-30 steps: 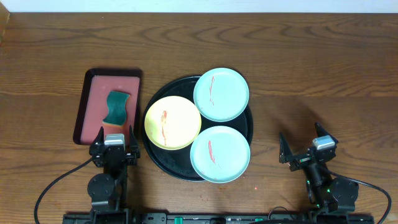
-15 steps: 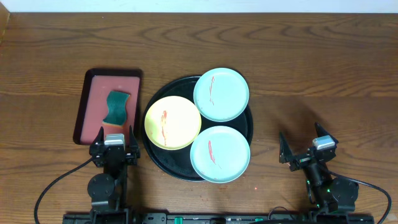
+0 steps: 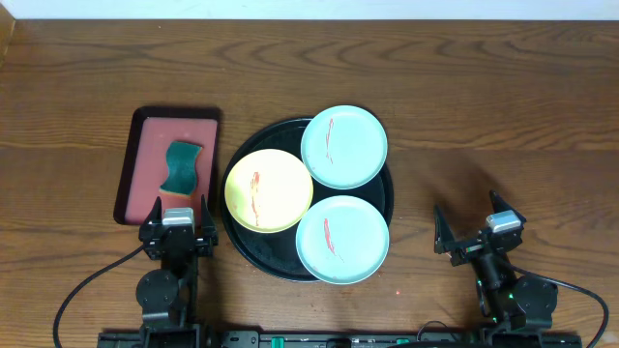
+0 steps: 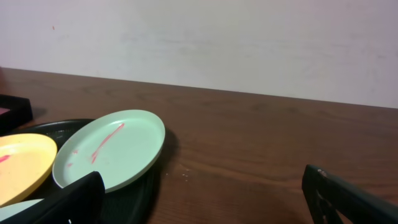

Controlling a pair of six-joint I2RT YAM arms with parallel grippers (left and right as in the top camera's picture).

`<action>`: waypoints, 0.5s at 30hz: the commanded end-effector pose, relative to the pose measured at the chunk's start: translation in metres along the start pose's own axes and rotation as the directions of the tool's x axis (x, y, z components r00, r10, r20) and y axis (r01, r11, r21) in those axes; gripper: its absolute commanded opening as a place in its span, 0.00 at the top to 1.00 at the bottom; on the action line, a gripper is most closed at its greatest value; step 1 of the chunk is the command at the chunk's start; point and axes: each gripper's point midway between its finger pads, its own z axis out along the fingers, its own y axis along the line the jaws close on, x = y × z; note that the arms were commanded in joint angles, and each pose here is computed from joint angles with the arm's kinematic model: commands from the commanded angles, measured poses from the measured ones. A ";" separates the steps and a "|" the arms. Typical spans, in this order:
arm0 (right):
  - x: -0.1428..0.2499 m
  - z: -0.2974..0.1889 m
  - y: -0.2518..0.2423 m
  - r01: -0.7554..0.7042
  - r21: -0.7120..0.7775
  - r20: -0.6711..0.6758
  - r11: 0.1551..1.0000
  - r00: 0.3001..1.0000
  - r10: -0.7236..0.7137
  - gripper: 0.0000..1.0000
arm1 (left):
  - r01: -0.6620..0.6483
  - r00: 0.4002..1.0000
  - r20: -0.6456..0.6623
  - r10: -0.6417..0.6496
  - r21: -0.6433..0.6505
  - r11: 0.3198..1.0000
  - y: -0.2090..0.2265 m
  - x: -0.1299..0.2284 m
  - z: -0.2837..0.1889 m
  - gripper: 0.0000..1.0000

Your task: Clean dirty plates on tray and stack at the side

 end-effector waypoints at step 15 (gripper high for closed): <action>-0.001 0.000 0.005 0.015 -0.018 0.008 1.000 1.000 -0.015 0.01 | -0.013 0.999 -0.053 0.013 -0.009 1.000 0.001 0.015 0.000 0.25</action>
